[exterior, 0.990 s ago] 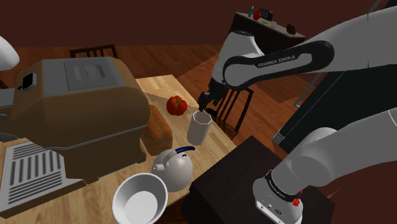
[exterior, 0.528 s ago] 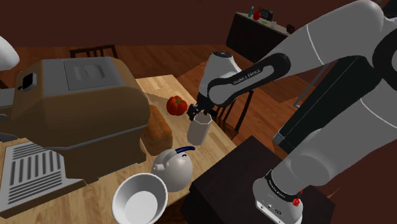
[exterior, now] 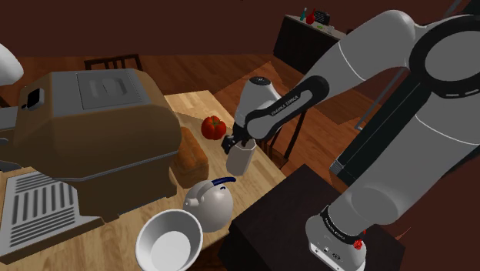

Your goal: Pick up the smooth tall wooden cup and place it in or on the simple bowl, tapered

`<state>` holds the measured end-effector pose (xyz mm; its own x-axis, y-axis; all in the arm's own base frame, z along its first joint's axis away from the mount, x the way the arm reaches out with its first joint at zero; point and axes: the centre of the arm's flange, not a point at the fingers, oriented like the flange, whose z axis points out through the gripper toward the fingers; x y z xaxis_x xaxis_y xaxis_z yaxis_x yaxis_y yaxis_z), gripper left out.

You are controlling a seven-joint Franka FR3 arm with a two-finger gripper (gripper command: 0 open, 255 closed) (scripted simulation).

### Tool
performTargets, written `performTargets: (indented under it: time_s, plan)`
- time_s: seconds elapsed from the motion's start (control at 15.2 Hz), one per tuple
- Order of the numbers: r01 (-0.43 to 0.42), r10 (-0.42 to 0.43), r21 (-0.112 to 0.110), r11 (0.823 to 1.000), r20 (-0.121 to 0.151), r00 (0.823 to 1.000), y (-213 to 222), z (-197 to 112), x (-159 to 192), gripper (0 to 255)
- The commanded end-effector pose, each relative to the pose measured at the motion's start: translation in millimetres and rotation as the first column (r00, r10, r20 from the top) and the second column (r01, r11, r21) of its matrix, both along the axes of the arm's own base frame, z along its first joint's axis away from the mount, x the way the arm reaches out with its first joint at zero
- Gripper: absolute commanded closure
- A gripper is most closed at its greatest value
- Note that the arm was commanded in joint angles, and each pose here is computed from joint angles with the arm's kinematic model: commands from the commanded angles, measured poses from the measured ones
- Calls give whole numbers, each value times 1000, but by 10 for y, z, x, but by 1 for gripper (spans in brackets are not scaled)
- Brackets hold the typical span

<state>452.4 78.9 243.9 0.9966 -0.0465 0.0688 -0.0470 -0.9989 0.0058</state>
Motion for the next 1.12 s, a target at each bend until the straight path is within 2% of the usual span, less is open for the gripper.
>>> performTargets:
  time_s: [0.0, 0.46, 0.53, 1.06]
  plan:
    - [0, 0, 0, 1000, 1, 1000, -5, -87, 10, 0]
    - [0, 0, 0, 1000, 1, 1000, -5, -87, 10, 0]
    - [0, 0, 0, 1000, 1, 1000, -5, -87, 11, 255]
    - [0, 0, 0, 1000, 1, 1000, -5, -87, 11, 255]
